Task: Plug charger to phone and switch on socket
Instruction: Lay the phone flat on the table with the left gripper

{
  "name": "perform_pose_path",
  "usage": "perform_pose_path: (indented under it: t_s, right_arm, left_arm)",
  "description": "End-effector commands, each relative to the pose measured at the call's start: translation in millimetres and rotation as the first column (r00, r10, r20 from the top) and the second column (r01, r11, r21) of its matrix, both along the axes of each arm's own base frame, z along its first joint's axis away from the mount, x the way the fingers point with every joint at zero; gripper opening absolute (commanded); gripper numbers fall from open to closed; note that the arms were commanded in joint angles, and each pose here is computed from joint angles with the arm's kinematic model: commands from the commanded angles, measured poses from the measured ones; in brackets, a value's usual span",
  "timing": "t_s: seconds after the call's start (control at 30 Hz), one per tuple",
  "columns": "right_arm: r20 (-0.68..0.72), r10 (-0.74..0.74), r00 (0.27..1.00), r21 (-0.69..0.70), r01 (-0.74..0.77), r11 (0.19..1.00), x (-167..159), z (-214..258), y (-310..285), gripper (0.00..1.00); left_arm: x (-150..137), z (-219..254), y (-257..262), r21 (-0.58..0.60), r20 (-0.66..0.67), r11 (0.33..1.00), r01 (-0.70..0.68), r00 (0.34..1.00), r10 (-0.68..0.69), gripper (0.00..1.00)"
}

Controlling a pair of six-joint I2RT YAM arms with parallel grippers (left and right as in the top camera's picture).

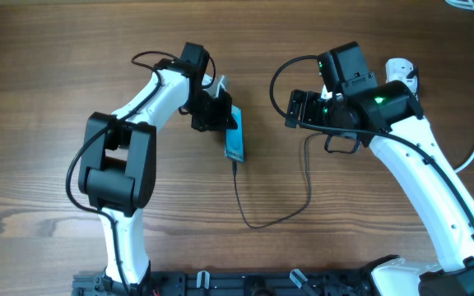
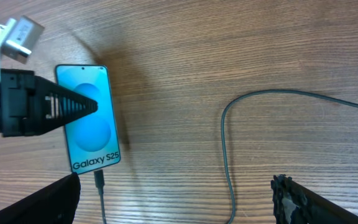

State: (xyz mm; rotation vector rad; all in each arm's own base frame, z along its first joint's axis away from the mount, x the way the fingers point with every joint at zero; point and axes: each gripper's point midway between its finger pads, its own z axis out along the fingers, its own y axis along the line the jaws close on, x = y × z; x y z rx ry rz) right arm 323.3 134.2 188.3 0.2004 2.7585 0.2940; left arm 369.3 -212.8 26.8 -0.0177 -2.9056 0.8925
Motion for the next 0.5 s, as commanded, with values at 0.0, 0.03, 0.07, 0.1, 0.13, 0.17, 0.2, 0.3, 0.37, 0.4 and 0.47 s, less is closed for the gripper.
perform_pose_path:
  t_s: [0.0, 0.03, 0.07, 0.1, 0.13, 0.17, 0.2, 0.3, 0.37, 0.4, 0.47]
  right_arm:
    - [0.002, 0.012, 1.000, 0.014, -0.012, 1.000, -3.7, 2.2, 1.1, 1.00]
    - [0.002, 0.012, 1.000, 0.013, -0.013, 1.000, -3.7, 2.2, 1.1, 1.00]
    - [0.002, 0.012, 1.000, 0.014, -0.012, 1.000, -3.6, 2.3, 1.2, 1.00]
    - [0.003, 0.012, 1.000, 0.014, -0.012, 1.000, -3.4, 2.3, 1.2, 1.00]
    - [0.003, 0.012, 1.000, 0.014, -0.012, 1.000, -3.4, 2.3, 1.2, 1.00]
    - [0.003, 0.012, 1.000, 0.014, -0.012, 1.000, -3.5, 2.3, 1.2, 1.00]
    - [0.003, 0.012, 1.000, 0.014, -0.012, 1.000, -3.5, 2.3, 1.2, 1.00]
    - [0.002, 0.012, 1.000, 0.014, -0.013, 1.000, -3.6, 2.3, 1.2, 1.00]
    - [0.002, 0.012, 1.000, 0.014, -0.012, 1.000, -3.6, 2.2, 1.2, 1.00]
    - [0.002, 0.012, 1.000, 0.014, -0.012, 1.000, -3.6, 2.2, 1.2, 1.00]
    - [0.001, 0.012, 1.000, 0.013, -0.013, 1.000, -3.8, 2.1, 1.1, 1.00]
  left_arm:
    - [-9.4, -17.6, -4.3, -0.017, -0.050, 1.000, 0.027, 0.998, -0.027, 0.04]
    - [-9.2, -17.5, -4.5, -0.018, -0.049, 0.999, 0.027, 0.998, -0.028, 0.04]
    - [-8.4, -17.5, -4.7, -0.019, -0.045, 0.999, 0.027, 0.999, -0.028, 0.04]
    - [-8.5, -17.6, -4.6, -0.018, -0.046, 0.999, 0.027, 0.999, -0.028, 0.05]
    - [-8.5, -17.6, -4.6, -0.018, -0.046, 0.999, 0.027, 0.999, -0.028, 0.05]
    - [-8.2, -17.6, -4.6, -0.018, -0.044, 0.999, 0.027, 0.999, -0.028, 0.06]
    - [-8.1, -17.6, -4.7, -0.018, -0.044, 0.999, 0.027, 0.999, -0.028, 0.08]
    - [-8.0, -17.7, -4.5, -0.017, -0.043, 0.999, 0.027, 0.999, -0.028, 0.09]
    - [-7.2, -18.4, -3.8, -0.011, -0.039, 1.000, 0.027, 0.999, -0.027, 0.09]
    - [-6.6, -19.7, -2.0, 0.002, -0.035, 1.000, 0.026, 0.999, -0.026, 0.09]
    - [-5.4, -22.4, 1.8, 0.029, -0.028, 0.999, 0.025, 0.999, -0.025, 0.10]
